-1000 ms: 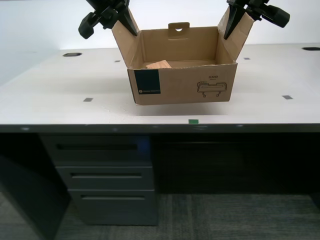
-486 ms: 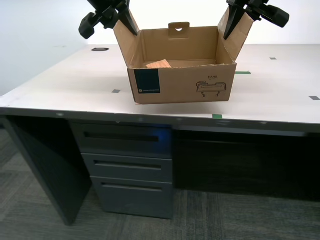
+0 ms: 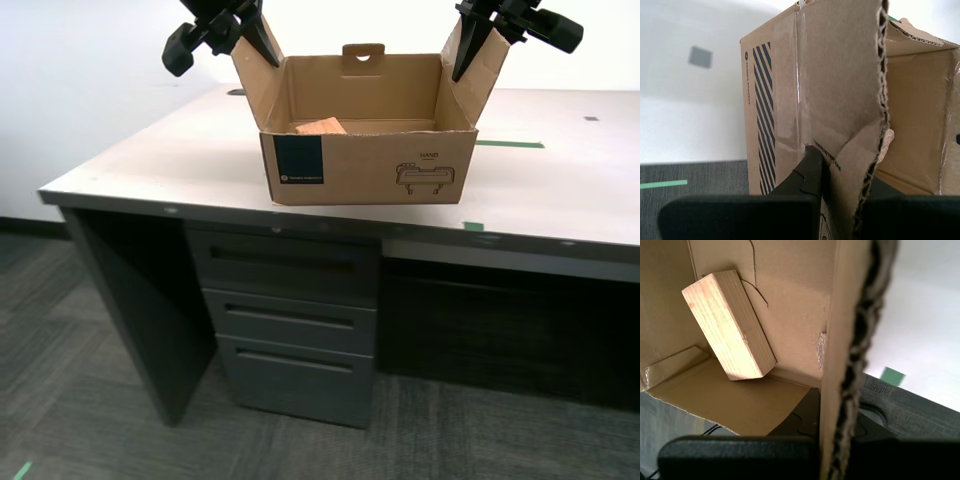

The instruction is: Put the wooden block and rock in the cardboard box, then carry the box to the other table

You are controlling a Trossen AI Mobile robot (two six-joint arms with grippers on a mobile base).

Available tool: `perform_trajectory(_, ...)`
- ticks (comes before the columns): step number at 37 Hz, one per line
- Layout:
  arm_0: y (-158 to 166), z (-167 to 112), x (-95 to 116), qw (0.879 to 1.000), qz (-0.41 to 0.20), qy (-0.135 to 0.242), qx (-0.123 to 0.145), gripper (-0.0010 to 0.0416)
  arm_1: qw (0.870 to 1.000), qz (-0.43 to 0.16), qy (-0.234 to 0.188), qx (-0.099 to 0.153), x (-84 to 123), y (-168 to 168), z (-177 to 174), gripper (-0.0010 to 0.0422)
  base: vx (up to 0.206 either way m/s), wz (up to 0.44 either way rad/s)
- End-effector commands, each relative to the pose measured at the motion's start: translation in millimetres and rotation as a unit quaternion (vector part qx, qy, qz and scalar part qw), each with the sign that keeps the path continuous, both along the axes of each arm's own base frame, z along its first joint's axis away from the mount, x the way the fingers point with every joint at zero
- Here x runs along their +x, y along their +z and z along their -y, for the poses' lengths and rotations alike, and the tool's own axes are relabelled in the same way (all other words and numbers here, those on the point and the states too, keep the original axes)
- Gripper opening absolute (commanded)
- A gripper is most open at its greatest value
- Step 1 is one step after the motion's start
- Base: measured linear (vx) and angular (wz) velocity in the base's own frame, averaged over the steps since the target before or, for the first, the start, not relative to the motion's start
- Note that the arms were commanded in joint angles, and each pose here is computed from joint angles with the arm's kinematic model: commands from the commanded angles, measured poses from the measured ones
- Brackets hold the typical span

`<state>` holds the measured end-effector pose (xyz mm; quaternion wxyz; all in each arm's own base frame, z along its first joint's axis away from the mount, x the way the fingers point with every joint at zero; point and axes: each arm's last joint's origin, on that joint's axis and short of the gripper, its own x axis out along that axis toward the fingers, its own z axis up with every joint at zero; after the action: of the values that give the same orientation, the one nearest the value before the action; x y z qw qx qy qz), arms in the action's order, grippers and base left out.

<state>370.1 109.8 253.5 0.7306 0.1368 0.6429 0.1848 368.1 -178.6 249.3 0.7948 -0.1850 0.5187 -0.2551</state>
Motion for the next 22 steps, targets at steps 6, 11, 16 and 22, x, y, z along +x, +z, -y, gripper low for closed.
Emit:
perform_trajectory(6, 1.3, -2.1, 0.5, 1.000, 0.005, 0.006, 0.015, -0.0001, 1.000, -0.001, -0.010, -0.016, -0.8, 2.1, 2.5, -0.0001, -0.065, 0.176)
perform_trajectory(11, 1.2, -2.1, 0.4, 1.000, 0.004, 0.006, 0.014, -0.0001, 1.000, -0.002, -0.009, -0.016, -0.8, 2.0, 2.5, -0.0001, -0.067, 0.173)
perform_trajectory(16, 0.7, -1.5, -1.5, 1.000, -0.001, 0.017, 0.010, -0.0001, 1.000, -0.009, -0.004, -0.017, -1.2, 1.7, 2.3, -0.0001, -0.067, 0.172)
perform_trajectory(22, -1.5, -0.9, -3.9, 1.000, -0.012, 0.019, 0.007, -0.0001, 1.000, -0.027, -0.004, -0.008, -4.0, -0.5, 1.0, -0.0001, -0.066, 0.179)
